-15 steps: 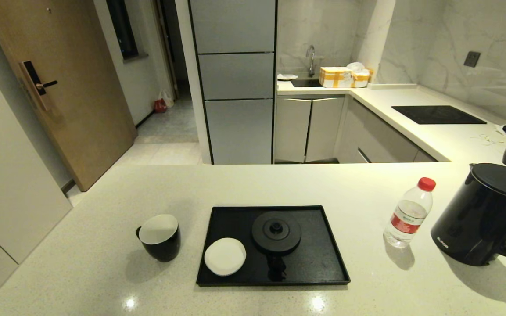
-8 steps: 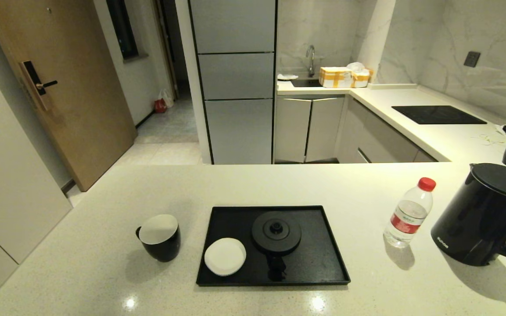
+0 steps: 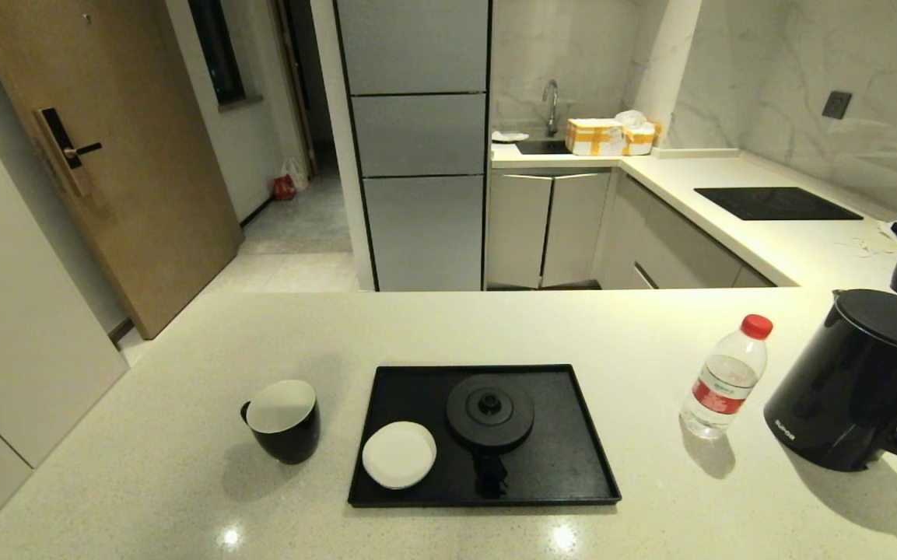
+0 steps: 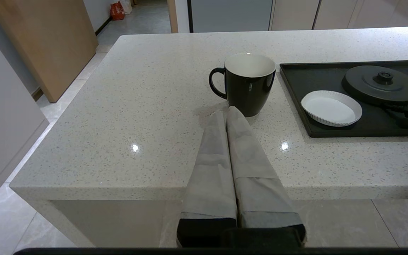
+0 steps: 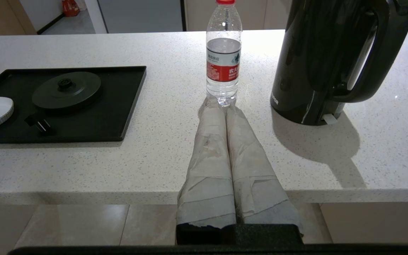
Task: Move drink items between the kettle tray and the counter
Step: Return the tea cup to its original position
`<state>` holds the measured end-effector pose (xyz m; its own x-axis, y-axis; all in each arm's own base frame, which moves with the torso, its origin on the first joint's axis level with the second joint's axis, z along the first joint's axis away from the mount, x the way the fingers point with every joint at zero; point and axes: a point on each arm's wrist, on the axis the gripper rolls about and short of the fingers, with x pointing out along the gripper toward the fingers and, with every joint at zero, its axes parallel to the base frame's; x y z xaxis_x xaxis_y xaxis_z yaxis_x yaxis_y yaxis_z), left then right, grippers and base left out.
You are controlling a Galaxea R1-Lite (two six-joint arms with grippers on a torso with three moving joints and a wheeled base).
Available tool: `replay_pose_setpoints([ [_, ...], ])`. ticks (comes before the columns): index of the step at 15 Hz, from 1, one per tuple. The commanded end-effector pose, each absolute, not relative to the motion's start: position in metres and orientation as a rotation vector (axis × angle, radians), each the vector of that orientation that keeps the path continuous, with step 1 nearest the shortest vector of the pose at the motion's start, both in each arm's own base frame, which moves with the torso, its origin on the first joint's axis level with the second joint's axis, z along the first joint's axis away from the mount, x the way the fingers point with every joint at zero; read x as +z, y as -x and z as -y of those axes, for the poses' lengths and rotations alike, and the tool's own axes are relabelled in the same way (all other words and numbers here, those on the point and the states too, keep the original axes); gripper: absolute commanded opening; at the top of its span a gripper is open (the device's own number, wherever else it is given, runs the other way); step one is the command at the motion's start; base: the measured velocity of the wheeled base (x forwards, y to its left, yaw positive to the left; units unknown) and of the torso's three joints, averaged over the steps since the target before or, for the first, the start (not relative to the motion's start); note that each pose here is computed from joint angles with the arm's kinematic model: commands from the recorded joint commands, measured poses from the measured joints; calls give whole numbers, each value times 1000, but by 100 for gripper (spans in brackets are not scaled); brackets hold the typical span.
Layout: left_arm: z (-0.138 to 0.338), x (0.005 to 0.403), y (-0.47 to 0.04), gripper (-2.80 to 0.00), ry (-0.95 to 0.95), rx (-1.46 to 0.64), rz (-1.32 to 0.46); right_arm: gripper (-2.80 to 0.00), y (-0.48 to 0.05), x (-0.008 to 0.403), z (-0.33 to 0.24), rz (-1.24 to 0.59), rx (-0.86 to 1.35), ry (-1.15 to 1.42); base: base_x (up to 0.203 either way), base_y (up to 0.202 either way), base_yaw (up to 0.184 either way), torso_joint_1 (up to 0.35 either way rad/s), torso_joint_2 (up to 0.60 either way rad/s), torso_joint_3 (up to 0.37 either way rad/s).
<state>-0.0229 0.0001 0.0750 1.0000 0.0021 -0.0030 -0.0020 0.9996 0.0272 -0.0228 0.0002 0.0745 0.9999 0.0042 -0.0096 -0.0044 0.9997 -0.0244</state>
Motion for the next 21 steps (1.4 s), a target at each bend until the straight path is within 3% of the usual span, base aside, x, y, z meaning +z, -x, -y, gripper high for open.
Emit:
replay_pose_setpoints([
  [1, 0, 75, 23, -280, -28, 2, -3, -280, 22, 74, 0, -14, 3, 25, 0, 0, 0, 0, 0, 0],
  [21, 0, 75, 23, -280, -28, 3, -3, -280, 23, 74, 0, -12, 2, -2, 0, 0, 0, 0, 0, 0],
])
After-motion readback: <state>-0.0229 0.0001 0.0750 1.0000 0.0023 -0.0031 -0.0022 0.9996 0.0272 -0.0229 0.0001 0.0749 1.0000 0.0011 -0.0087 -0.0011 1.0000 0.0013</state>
